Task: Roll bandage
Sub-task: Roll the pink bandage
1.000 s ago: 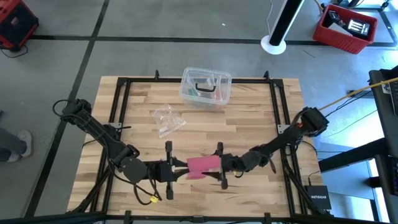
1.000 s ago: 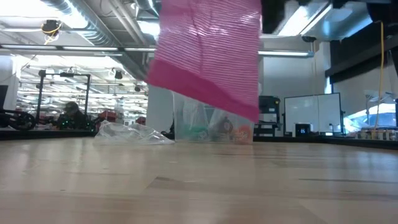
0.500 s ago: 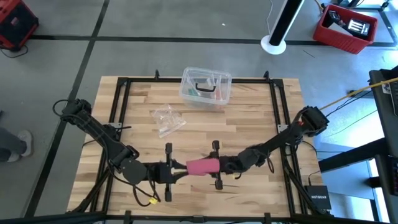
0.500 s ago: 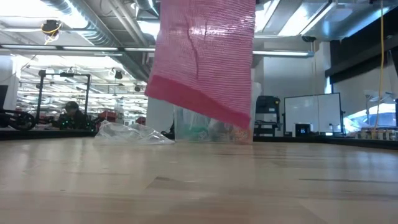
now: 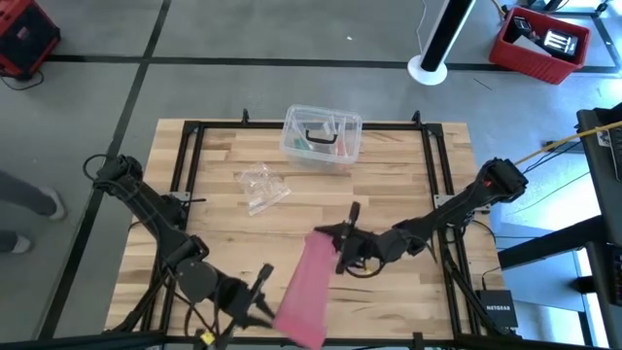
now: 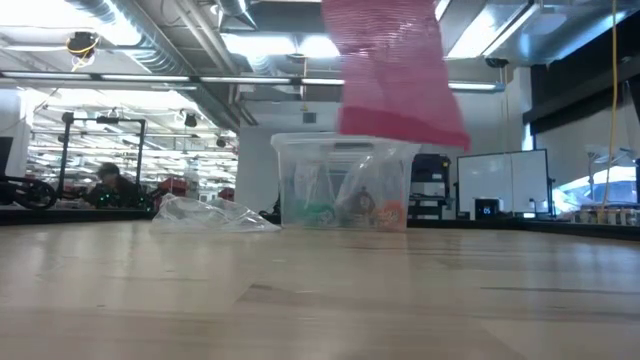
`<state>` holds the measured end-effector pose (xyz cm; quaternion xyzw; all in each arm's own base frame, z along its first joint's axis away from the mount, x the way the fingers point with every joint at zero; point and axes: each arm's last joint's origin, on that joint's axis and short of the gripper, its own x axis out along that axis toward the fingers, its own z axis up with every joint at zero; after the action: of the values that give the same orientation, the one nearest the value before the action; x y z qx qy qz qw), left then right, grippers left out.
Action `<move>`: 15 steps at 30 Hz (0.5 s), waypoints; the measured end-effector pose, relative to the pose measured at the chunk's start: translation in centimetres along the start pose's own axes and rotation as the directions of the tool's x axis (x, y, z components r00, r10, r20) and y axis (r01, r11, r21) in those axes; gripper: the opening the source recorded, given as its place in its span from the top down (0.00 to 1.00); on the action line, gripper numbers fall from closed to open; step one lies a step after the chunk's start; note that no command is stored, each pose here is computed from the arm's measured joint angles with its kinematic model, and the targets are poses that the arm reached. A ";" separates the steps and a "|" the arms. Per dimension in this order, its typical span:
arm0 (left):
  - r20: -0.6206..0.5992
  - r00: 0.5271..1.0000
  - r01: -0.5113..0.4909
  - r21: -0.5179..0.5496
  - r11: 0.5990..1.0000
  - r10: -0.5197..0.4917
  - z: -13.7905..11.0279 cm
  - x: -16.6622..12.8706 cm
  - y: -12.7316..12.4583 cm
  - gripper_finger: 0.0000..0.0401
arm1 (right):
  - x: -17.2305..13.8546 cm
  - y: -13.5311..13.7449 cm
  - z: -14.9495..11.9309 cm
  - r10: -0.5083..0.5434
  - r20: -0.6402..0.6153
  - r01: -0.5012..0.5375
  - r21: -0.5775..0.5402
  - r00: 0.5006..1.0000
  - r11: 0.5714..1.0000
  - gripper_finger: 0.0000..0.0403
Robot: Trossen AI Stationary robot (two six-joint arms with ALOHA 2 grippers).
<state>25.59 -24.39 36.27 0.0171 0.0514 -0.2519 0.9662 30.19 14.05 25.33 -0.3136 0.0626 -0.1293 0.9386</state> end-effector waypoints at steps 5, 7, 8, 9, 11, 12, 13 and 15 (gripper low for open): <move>0.027 0.999 0.046 0.030 0.998 -0.047 0.2 -0.3 -1.2 0.96 | -0.7 -1.3 0.7 -0.019 0.007 0.019 -0.008 1.000 1.000 0.99; 0.068 0.998 0.014 0.077 0.997 -0.019 0.6 -0.3 -1.2 0.96 | -0.7 -1.3 0.7 -0.007 0.011 0.006 0.016 1.000 1.000 0.99; 0.092 0.996 -0.013 0.102 0.995 0.003 0.9 -0.3 -1.1 0.96 | -0.7 -1.2 0.7 0.006 0.016 -0.007 0.036 1.000 0.999 0.99; 0.117 0.993 -0.049 0.129 0.990 0.034 1.1 -0.4 -1.0 0.96 | -0.6 -1.1 0.7 0.022 0.022 -0.023 0.068 1.000 0.997 0.99; 0.168 0.978 -0.156 0.171 0.973 0.127 1.7 -0.5 -0.6 0.96 | -0.5 -0.7 0.5 0.069 0.039 -0.074 0.131 0.997 0.989 0.99; 0.186 0.966 -0.214 0.186 0.959 0.179 2.0 -0.6 -0.4 0.96 | -0.5 -0.5 0.4 0.094 0.043 -0.100 0.156 0.995 0.983 0.99; 0.198 0.953 -0.266 0.196 0.944 0.227 2.2 -0.7 0.0 0.96 | -0.6 -0.4 0.4 0.119 0.053 -0.127 0.183 0.991 0.975 0.99; 0.210 0.924 -0.364 0.214 0.906 0.321 2.7 -1.2 0.7 0.96 | -0.7 -0.2 0.6 0.152 0.081 -0.168 0.248 0.985 0.954 0.99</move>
<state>25.15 -23.41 39.08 0.1256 -0.0669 -0.0829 0.9863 29.59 14.45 25.96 -0.1888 0.0423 -0.0502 0.9798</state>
